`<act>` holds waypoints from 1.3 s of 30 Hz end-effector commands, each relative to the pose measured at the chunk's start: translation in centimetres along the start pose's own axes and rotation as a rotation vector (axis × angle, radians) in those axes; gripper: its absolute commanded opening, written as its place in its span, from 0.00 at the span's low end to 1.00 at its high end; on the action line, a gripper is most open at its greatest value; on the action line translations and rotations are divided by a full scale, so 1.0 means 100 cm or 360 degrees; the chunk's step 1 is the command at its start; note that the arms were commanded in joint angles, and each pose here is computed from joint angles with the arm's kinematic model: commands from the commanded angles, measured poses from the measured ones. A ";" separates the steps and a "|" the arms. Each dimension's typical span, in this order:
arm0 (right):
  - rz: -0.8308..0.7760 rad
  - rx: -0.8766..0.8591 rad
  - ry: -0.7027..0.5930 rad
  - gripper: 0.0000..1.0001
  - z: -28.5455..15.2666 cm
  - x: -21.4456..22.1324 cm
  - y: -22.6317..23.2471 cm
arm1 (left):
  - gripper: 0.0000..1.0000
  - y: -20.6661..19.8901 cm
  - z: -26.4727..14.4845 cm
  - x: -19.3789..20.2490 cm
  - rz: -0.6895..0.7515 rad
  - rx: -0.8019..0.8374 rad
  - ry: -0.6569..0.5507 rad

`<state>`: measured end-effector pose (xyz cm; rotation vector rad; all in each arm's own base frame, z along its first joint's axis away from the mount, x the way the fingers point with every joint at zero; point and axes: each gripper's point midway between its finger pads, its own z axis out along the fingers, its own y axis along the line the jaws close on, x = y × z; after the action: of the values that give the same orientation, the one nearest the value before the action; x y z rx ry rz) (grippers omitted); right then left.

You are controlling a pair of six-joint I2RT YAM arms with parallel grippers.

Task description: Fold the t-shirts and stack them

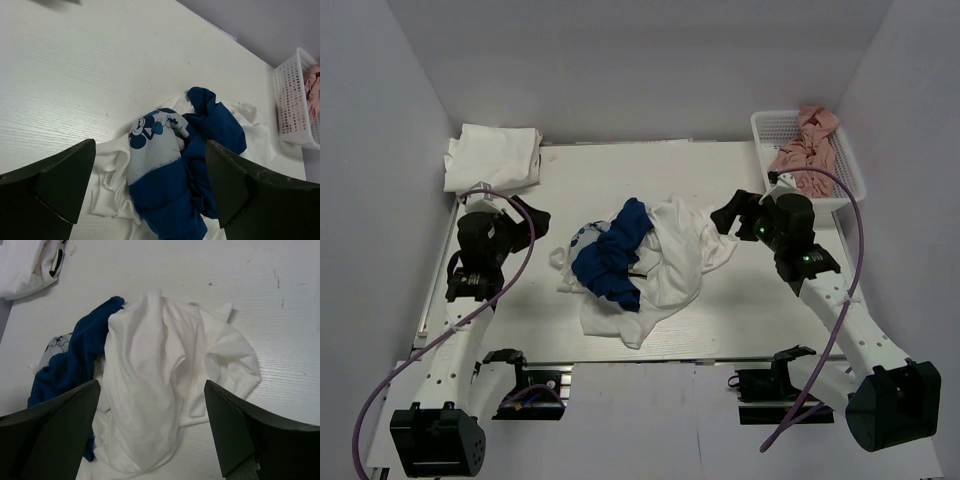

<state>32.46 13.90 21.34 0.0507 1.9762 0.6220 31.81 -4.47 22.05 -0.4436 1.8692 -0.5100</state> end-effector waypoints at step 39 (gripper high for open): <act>-0.0592 0.0095 0.0077 0.00 0.099 0.070 0.097 | 1.00 0.013 0.010 0.000 -0.0152 -0.0085 -0.0038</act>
<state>33.02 28.36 8.30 -0.4288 2.2013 0.2894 32.95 -2.97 19.03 -0.6343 1.9072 -0.4731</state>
